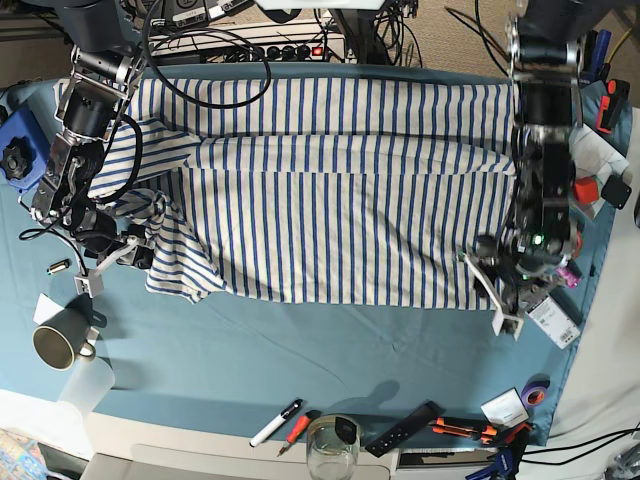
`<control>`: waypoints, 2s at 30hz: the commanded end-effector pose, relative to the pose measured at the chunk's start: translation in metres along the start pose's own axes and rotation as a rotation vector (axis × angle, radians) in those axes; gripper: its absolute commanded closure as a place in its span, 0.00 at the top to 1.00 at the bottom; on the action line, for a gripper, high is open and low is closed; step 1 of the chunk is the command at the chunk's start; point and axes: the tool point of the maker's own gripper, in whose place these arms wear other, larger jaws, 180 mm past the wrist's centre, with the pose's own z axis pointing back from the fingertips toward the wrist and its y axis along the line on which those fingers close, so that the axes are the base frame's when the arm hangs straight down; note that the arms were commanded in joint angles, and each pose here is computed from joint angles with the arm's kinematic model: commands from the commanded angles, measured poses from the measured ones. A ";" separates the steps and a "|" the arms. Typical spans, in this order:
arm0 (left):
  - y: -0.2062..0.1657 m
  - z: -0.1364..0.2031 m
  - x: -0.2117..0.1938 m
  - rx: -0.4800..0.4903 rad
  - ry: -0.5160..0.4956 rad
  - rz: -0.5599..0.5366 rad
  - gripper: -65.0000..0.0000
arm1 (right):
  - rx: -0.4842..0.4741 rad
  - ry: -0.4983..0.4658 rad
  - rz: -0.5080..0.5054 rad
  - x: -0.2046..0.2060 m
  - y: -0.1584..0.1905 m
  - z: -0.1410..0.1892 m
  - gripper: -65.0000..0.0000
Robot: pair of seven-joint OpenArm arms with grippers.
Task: Fold the T-shirt properly
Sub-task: 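Move the left gripper along the shirt side and grasp the hem edge, then lift the hem side with both grippers and fold it over toward the collar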
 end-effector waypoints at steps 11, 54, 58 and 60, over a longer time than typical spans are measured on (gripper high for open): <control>0.042 -0.030 -0.010 0.125 0.121 0.045 0.38 | -0.024 0.074 0.013 -0.011 -0.006 0.002 0.44; 0.012 0.007 0.028 -0.040 0.083 0.057 0.00 | -0.051 -0.154 0.165 0.097 0.019 0.051 0.00; 0.013 0.022 0.036 -0.060 0.086 0.053 0.00 | -0.043 -0.179 0.200 0.110 0.024 0.071 0.00; 0.017 0.031 0.040 -0.061 0.086 0.045 0.00 | -0.046 -0.185 0.211 0.115 0.021 0.080 0.00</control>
